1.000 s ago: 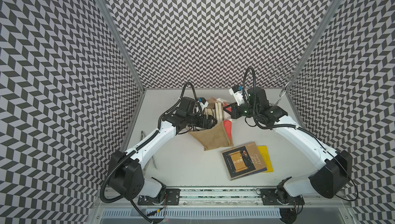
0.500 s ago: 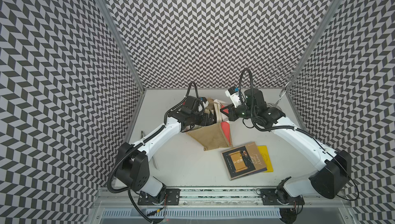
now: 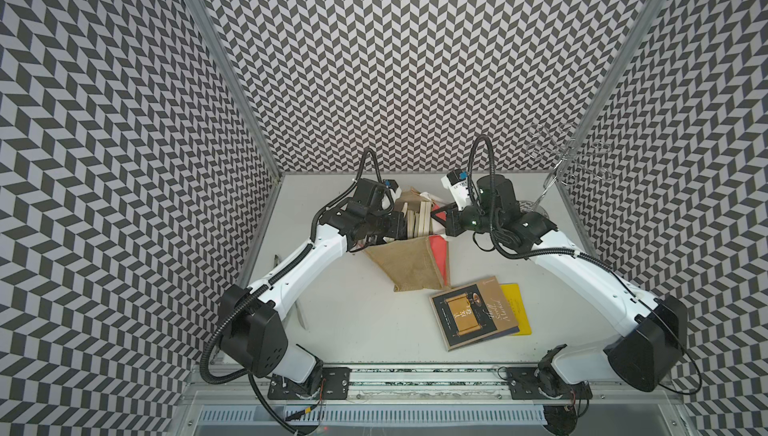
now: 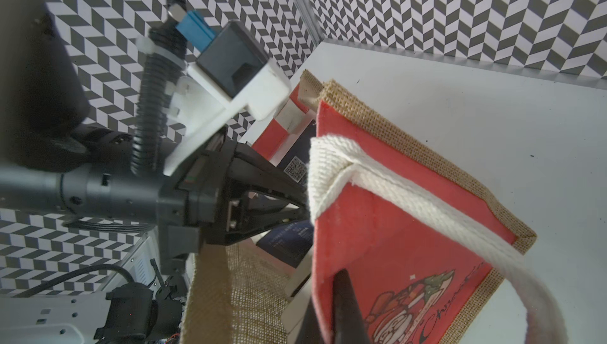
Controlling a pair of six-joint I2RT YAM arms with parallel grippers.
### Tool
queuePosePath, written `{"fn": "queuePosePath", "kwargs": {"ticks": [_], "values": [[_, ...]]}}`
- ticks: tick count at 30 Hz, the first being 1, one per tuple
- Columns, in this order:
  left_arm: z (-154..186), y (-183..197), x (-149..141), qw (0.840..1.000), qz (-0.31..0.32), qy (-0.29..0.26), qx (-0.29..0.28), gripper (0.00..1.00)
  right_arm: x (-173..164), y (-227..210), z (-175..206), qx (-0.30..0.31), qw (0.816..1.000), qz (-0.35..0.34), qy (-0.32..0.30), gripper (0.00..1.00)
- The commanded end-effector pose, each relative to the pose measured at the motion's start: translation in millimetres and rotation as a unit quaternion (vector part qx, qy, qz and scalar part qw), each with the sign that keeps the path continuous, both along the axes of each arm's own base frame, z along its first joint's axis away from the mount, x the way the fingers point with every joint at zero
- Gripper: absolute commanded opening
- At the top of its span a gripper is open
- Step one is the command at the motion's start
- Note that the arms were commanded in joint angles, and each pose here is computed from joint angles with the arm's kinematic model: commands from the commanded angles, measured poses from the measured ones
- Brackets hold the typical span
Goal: Put the books into the canvas bag
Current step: Adjust the canvas bag at the center of the board.
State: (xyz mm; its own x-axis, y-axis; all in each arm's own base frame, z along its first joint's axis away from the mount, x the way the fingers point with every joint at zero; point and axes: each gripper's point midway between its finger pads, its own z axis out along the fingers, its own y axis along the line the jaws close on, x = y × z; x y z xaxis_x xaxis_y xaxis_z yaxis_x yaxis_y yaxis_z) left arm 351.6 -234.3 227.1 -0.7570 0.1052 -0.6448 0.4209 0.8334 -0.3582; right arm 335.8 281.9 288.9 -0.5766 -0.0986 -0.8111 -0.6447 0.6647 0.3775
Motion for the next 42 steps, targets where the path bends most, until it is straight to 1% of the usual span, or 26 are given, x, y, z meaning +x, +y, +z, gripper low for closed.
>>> {"fn": "queuePosePath", "kwargs": {"ticks": [1, 5, 10, 12, 13, 14, 16, 17, 18, 19, 20, 21, 23, 26, 28, 29, 31, 33, 36, 42], "values": [[41.9, 11.3, -3.7, 0.999, -0.01, -0.04, -0.033, 0.0, 3.8, -3.3, 91.4, 0.101, 0.985, 0.009, -0.138, 0.0], [52.5, 11.9, -7.8, 0.997, -0.026, -0.044, -0.053, 0.0, 4.4, -4.8, 90.6, 0.101, 0.985, 0.012, -0.14, 0.0], [79.0, 1.2, -16.8, 0.991, -0.055, -0.061, -0.104, 0.0, 5.4, -4.2, 87.4, 0.097, 0.985, 0.017, -0.141, 0.0], [75.5, 0.0, -15.0, 0.991, -0.054, -0.06, -0.106, 0.0, 5.1, -4.5, 87.6, 0.098, 0.985, 0.016, -0.144, 0.0], [65.0, -0.4, -13.0, 0.993, -0.053, -0.047, -0.1, 0.05, 5.1, -3.8, 86.4, 0.098, 0.985, 0.018, -0.144, 0.0], [54.3, -1.0, -12.3, 0.994, -0.055, -0.032, -0.092, 0.17, 5.5, -3.9, 87.0, 0.098, 0.985, 0.017, -0.144, 0.0], [37.1, 0.0, -11.5, 0.995, -0.051, -0.014, -0.082, 0.36, 5.8, -4.4, 86.9, 0.096, 0.984, 0.017, -0.146, 0.0], [31.8, 4.8, -9.0, 0.997, -0.034, -0.015, -0.074, 0.52, 6.3, -5.7, 87.3, 0.095, 0.984, 0.014, -0.147, 0.0], [29.0, 9.9, -6.8, 0.998, -0.02, -0.02, -0.065, 0.64, 6.4, -5.9, 88.3, 0.095, 0.984, 0.012, -0.149, 0.0], [27.7, 15.4, -4.1, 0.998, -0.008, -0.023, -0.056, 0.74, 6.6, -6.3, 87.8, 0.092, 0.984, 0.012, -0.151, 0.0], [29.1, 19.7, -2.4, 0.998, -0.002, -0.026, -0.051, 0.8, 8.5, -7.3, 86.9, 0.089, 0.985, 0.008, -0.15, 0.0], [32.5, 22.6, -1.0, 0.998, 0.002, -0.029, -0.049, 0.82, 11.1, -8.7, 84.5, 0.085, 0.985, 0.003, -0.147, 0.0], [42.1, 28.8, 1.6, 0.998, 0.009, -0.041, -0.045, 0.83, 16.9, -13.2, 78.8, 0.082, 0.987, -0.009, -0.138, 0.0], [62.1, 33.9, 1.0, 0.997, 0.009, -0.065, -0.046, 0.84, 29.2, -25.2, 64.3, 0.081, 0.99, -0.035, -0.111, 0.08], [75.0, 34.0, -2.2, 0.996, 0.001, -0.078, -0.053, 0.84, 36.4, -34.0, 53.2, 0.078, 0.991, -0.055, -0.096, 0.18], [82.1, 34.1, -4.4, 0.995, -0.001, -0.087, -0.058, 0.85, 41.2, -40.6, 47.1, 0.074, 0.991, -0.073, -0.087, 0.25], [93.3, 35.7, -7.6, 0.993, -0.001, -0.097, -0.066, 0.87, 50.2, -55.2, 33.3, 0.068, 0.99, -0.102, -0.066, 0.43], [98.0, 35.6, -9.7, 0.992, -0.006, -0.101, -0.07, 0.87, 53.5, -64.8, 22.4, 0.072, 0.99, -0.11, -0.046, 0.53], [96.1, 34.8, -10.9, 0.993, -0.009, -0.098, -0.072, 0.87, 50.7, -70.4, 16.3, 0.078, 0.99, -0.107, -0.047, 0.59], [93.6, 30.9, -12.8, 0.992, -0.021, -0.096, -0.08, 0.87, 42.2, -67.9, 17.7, 0.078, 0.992, -0.086, -0.052, 0.62]]}}
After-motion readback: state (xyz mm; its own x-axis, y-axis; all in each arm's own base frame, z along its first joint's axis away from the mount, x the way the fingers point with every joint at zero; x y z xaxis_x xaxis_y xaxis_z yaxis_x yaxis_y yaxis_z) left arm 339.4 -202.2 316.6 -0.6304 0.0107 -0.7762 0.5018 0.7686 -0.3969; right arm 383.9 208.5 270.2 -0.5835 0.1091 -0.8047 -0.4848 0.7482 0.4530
